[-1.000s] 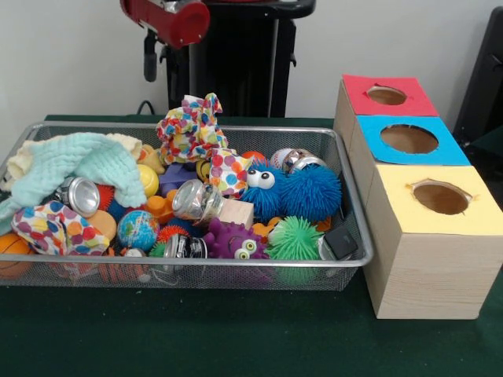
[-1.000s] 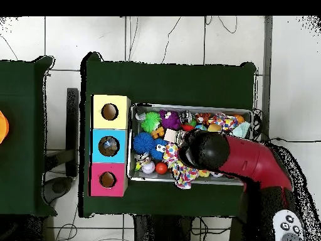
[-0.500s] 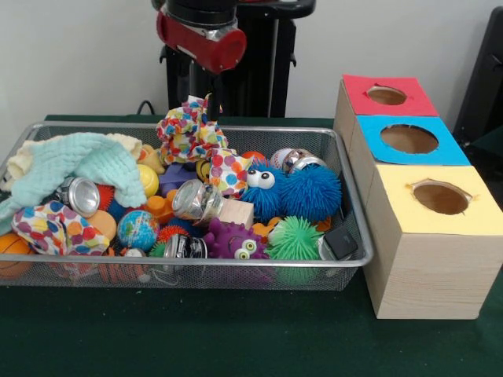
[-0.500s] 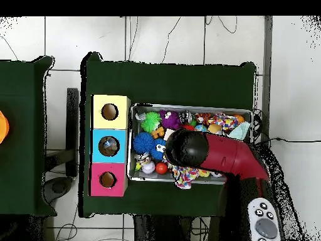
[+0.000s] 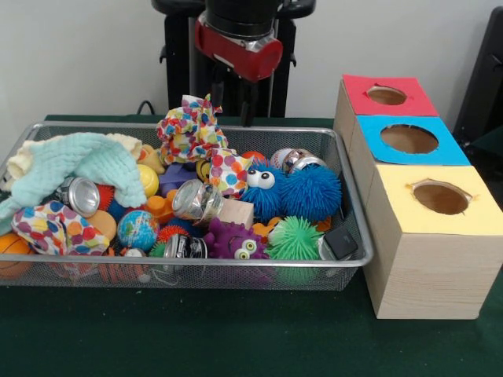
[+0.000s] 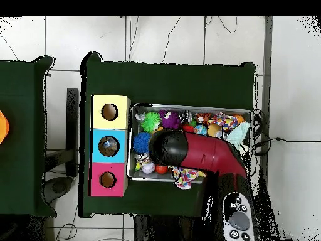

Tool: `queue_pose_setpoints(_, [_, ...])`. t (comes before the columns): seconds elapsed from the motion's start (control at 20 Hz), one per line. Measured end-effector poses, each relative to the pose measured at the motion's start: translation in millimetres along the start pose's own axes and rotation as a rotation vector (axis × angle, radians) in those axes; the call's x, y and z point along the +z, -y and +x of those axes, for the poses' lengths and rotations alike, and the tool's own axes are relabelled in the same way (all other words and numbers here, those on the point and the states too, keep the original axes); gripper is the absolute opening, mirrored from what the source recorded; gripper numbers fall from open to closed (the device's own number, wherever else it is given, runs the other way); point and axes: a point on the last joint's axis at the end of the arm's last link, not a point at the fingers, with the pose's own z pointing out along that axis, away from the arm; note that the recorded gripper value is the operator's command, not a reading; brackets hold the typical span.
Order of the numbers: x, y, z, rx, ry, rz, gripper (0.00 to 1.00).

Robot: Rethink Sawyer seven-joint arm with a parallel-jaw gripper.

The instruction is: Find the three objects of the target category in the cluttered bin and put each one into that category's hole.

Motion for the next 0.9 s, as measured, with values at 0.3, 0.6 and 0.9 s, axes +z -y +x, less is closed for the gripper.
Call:
queue_pose_setpoints(0.3, [5.6,-18.1,16.0,0.001,0.004,-0.005,1.00])
queue_pose_setpoints(0.6, [17.1,-28.5,18.4,0.020,0.036,-0.029,1.00])
queue_pose_setpoints(0.9, [32.2,-35.2,17.8,0.048,0.072,-0.050,1.00])
